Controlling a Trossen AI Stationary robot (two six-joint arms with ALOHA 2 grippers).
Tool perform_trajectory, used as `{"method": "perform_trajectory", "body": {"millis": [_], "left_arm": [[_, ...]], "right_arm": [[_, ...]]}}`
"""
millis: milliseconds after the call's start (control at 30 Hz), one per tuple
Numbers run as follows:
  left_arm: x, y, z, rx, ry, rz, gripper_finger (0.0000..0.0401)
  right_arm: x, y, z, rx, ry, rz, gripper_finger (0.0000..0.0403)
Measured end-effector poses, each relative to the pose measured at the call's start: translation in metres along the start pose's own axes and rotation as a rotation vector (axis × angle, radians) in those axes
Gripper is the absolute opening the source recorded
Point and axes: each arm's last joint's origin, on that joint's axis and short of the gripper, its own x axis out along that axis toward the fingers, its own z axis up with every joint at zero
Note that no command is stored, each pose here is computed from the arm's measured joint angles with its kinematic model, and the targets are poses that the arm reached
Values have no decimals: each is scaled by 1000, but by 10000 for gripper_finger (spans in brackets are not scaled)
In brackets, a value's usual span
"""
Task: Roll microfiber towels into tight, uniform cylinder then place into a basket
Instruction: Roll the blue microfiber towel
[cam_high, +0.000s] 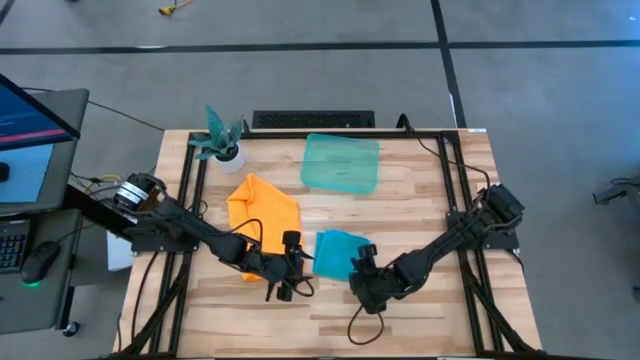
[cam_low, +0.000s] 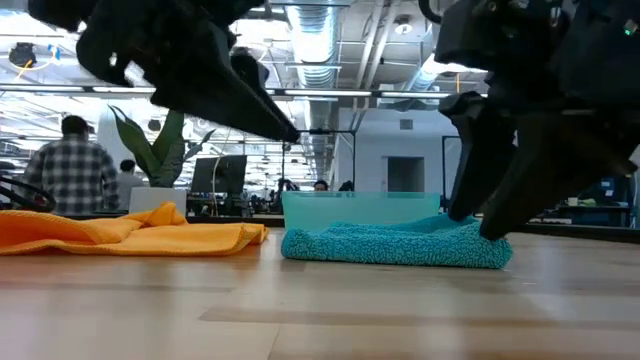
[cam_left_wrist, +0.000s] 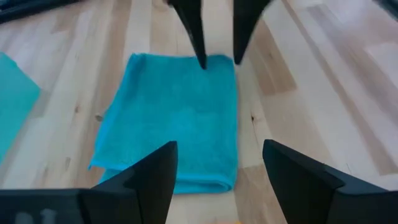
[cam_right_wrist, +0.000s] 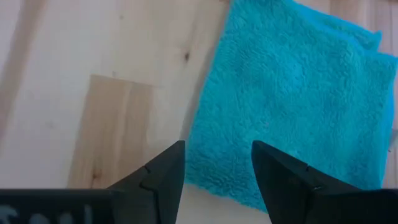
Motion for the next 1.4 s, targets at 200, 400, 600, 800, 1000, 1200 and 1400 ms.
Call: {"method": "perform_trajectory", "body": {"millis": [200, 400, 600, 800, 1000, 1200, 1400], "left_arm": [[25, -10, -9, 140, 29, -15, 231], [44, -15, -5, 162, 36, -29, 231], [63, -17, -17, 215, 107, -22, 231], [68, -5, -23, 143, 161, 19, 231], [70, 3, -25, 35, 195, -8, 231], [71, 9, -27, -67, 220, -31, 231], [73, 18, -28, -176, 243, -74, 231]], "right_arm": [[1, 1, -2, 3, 7, 32, 210], [1, 2, -2, 11, 11, 51, 210], [2, -1, -3, 48, 27, 44, 210], [2, -1, -3, 47, 29, 44, 210], [16, -1, -6, 46, 65, 32, 210], [29, -4, -7, 39, 109, 43, 210], [30, -5, -7, 45, 114, 56, 190]]}}
